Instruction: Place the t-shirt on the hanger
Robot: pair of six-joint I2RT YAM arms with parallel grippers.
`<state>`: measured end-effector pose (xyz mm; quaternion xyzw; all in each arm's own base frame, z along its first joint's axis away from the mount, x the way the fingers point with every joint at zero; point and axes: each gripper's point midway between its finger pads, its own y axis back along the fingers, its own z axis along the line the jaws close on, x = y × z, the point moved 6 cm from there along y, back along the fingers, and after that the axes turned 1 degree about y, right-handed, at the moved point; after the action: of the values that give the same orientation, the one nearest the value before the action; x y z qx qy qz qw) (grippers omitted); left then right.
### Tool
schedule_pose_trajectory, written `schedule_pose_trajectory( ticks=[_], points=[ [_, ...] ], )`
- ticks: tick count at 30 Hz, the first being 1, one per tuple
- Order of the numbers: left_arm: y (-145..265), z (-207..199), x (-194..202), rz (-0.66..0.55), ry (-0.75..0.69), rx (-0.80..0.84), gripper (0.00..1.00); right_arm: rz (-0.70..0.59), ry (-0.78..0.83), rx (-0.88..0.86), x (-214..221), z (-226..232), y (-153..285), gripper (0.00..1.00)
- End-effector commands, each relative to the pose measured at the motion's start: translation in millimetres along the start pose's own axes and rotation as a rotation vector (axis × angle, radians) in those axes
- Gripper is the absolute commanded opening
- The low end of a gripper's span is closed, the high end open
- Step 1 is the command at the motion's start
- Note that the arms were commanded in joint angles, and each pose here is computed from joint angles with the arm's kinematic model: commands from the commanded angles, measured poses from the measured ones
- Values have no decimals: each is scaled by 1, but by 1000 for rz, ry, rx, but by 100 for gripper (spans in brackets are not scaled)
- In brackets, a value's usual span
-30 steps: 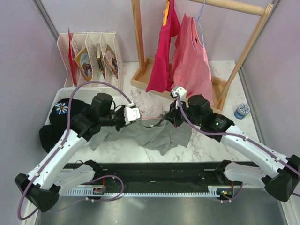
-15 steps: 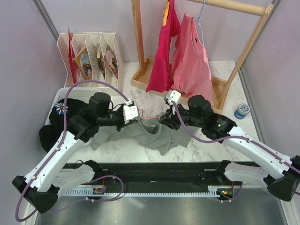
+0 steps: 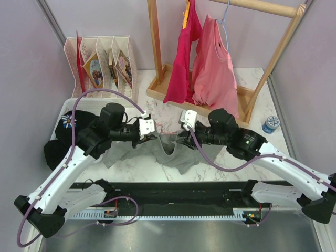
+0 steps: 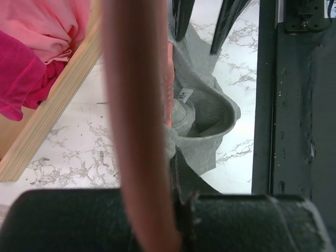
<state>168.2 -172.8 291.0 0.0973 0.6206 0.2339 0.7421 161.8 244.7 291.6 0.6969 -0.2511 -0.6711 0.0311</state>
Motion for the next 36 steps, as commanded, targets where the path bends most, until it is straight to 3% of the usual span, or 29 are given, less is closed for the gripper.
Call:
schedule_pose_trajectory(
  ticks=[1, 6, 7, 9, 11, 18, 25, 28, 29, 33, 35, 36],
  points=[
    [3, -3, -26, -113, -21, 28, 2, -112, 189, -40, -40, 8, 43, 46],
    [1, -6, -27, -146, -3, 41, 2, -102, 226, -9, -44, 10, 68, 57],
    [0, -7, -27, -151, -5, 52, 2, -92, 228, -1, -44, 7, 66, 65],
    [0, -8, -27, -155, -11, 60, 2, -70, 233, 24, -47, 2, 63, 70],
    [0, -7, -28, -157, -17, 60, 2, -39, 243, 9, -47, -3, 51, 70],
    [0, -3, -31, -146, -14, 49, 2, -13, 258, -101, -65, -2, 22, 56],
    [0, -3, -32, -147, -10, 50, 2, 56, 298, -154, -56, 8, 3, 51],
    [1, -5, -32, -152, -15, 54, 2, 89, 310, -136, -50, 5, -6, 41],
    [1, -5, -32, -154, -15, 53, 2, 95, 307, -131, -49, 5, -7, 28],
    [5, -10, -31, -158, -16, 56, 2, 128, 290, -95, -43, 0, -10, 1],
    [7, -13, -29, -159, -17, 55, 2, 147, 275, -66, -37, -2, -9, 0],
    [7, -14, -28, -159, -14, 57, 2, 143, 265, -60, -38, -1, -6, 6]
  ],
)
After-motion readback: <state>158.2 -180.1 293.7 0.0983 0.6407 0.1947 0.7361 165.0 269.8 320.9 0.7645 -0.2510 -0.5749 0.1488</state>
